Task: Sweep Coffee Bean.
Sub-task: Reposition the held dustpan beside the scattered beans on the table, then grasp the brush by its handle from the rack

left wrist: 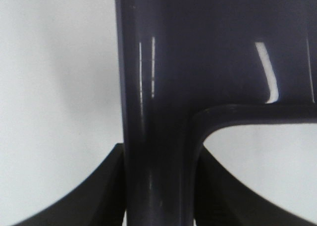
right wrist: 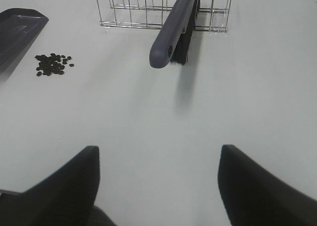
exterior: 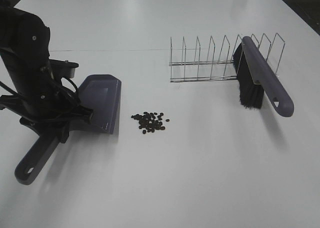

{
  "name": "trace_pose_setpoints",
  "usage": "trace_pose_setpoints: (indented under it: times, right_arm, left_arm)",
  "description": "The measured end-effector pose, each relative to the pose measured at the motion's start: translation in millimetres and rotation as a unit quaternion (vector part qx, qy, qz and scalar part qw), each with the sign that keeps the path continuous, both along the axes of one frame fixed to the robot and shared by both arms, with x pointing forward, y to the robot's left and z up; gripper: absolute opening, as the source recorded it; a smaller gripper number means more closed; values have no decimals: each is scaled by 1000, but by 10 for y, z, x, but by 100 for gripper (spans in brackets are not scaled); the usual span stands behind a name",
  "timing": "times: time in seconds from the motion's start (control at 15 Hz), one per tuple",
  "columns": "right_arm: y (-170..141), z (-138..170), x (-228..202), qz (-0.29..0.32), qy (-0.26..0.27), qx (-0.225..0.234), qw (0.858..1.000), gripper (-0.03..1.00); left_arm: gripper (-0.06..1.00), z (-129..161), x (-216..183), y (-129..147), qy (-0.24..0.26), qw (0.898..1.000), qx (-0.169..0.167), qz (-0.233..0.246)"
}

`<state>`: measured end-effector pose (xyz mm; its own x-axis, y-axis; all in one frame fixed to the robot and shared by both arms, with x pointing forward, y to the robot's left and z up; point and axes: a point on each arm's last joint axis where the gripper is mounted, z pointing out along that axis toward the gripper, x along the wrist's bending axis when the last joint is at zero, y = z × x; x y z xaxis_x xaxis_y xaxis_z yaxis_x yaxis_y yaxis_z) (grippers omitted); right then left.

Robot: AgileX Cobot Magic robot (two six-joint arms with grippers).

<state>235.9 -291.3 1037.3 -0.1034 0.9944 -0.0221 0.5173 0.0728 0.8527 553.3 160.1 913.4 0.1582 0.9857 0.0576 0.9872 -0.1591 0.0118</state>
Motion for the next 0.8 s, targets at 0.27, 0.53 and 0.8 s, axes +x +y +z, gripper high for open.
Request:
trace_pose_setpoints:
  times: [0.27,0.53,0.8]
  right_arm:
    - [0,98,55,-16,16,25,999,60]
    - [-2,486,584,-42,122,53,990,61]
    - [-3,625,1178,-51,207,56,975,69]
  left_arm:
    - [33,0,-1,-1,0,1000,-1,1]
    - [33,17,18,-12,-13,1000,-8,3]
    - [33,51,28,-43,-33,999,-8,15]
